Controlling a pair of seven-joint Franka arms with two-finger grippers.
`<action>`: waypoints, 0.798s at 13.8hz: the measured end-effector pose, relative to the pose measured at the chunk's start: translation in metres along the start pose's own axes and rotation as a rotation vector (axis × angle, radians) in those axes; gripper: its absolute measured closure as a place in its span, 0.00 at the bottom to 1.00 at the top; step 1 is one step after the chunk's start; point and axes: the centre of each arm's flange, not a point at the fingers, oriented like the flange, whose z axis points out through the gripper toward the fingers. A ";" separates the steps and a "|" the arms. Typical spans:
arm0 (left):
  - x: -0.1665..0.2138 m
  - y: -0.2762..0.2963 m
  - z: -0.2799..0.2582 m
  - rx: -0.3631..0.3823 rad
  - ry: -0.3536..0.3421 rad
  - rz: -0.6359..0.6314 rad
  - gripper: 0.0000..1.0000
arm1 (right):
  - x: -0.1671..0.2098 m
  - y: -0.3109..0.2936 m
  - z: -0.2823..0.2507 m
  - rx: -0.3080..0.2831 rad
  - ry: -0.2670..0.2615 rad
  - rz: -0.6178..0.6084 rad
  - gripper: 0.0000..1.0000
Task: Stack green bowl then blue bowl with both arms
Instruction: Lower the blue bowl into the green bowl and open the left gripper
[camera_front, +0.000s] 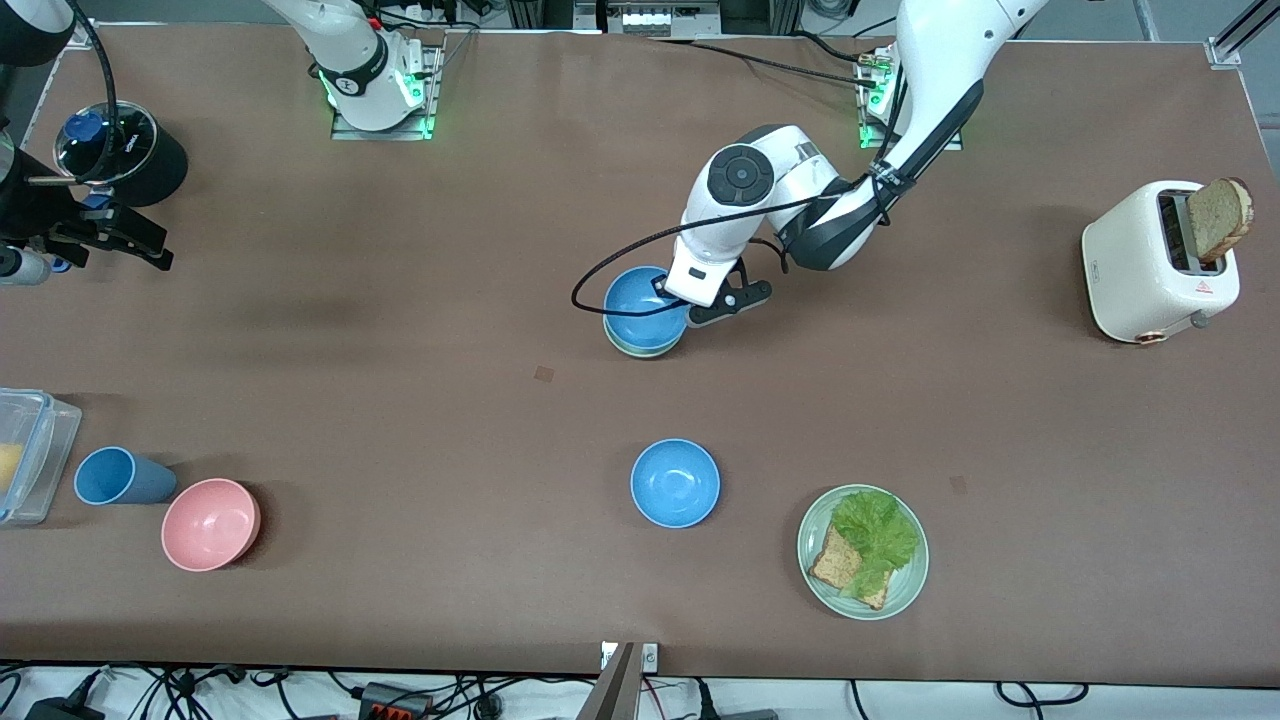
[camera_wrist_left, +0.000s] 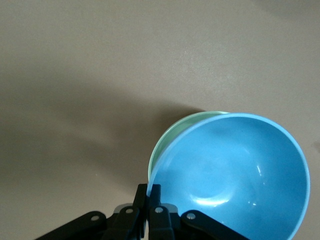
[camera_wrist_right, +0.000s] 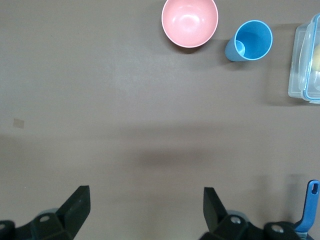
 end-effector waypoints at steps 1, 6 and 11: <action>-0.001 0.000 0.002 0.002 -0.002 0.001 0.96 | 0.000 0.000 0.000 0.000 0.000 0.000 0.00; -0.005 0.002 0.006 0.004 -0.009 -0.015 0.77 | 0.000 -0.001 0.000 0.000 0.000 -0.001 0.00; 0.030 0.002 -0.023 0.021 0.008 -0.076 0.76 | -0.001 -0.004 0.001 0.000 -0.007 -0.007 0.00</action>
